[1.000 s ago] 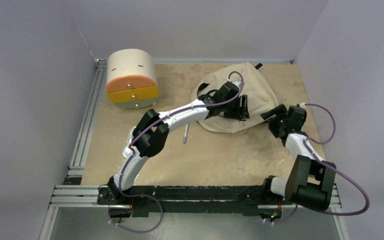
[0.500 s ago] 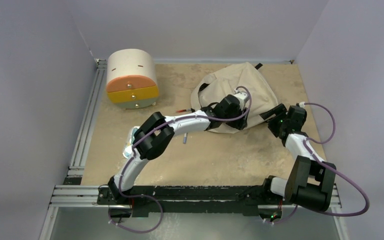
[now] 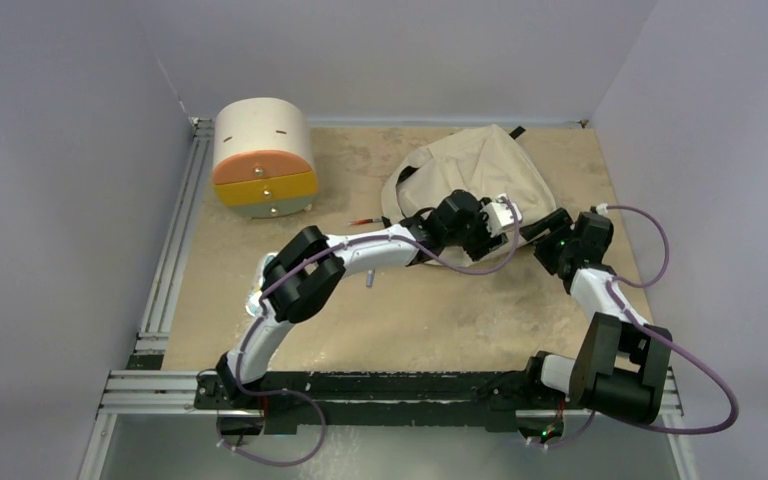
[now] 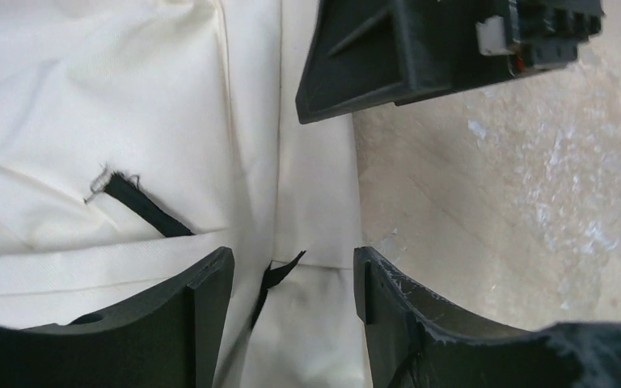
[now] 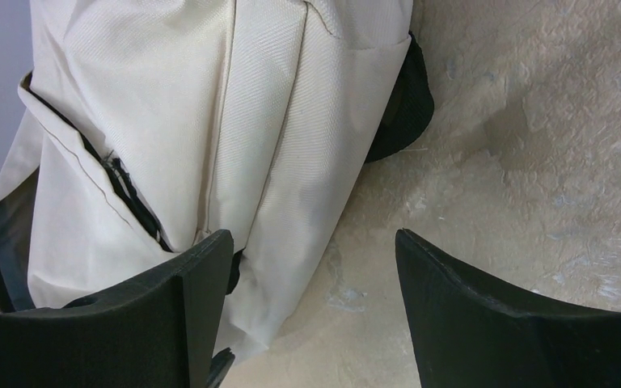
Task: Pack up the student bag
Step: Zip the student bag at the center of the board.
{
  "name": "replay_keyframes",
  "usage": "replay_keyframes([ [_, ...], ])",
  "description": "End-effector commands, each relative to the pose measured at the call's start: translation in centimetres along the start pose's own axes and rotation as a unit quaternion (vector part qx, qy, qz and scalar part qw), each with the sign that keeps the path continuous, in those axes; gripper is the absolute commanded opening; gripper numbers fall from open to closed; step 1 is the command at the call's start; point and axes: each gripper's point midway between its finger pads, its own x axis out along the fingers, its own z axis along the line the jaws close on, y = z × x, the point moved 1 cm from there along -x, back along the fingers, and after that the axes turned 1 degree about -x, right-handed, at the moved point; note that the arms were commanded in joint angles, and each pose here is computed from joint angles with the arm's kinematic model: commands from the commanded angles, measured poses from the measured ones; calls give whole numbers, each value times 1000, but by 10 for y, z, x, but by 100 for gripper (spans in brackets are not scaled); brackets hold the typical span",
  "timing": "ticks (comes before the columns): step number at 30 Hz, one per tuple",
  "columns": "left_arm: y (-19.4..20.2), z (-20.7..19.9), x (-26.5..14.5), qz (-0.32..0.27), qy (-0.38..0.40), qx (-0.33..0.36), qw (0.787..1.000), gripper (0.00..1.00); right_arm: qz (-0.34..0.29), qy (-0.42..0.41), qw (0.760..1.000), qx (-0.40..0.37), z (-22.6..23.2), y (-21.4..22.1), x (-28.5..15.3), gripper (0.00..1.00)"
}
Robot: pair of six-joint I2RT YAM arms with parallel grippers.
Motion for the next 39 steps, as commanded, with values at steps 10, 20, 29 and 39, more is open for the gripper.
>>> replay_keyframes([
  [10, -31, -20, -16, -105, 93, 234, 962, 56, -5, -30, 999, -21, 9, -3, -5, 75],
  [20, -21, -5, -2, -97, 90, 235, 963, 55, -1, -34, 999, -23, 10, 0, -6, 75],
  [29, -6, -6, 10, -80, 112, 230, 963, 48, 2, -36, 999, -27, 11, 0, -6, 74],
  [39, 10, -4, 23, -65, 108, 229, 965, 43, 4, -36, 999, -29, 11, 0, -6, 74],
])
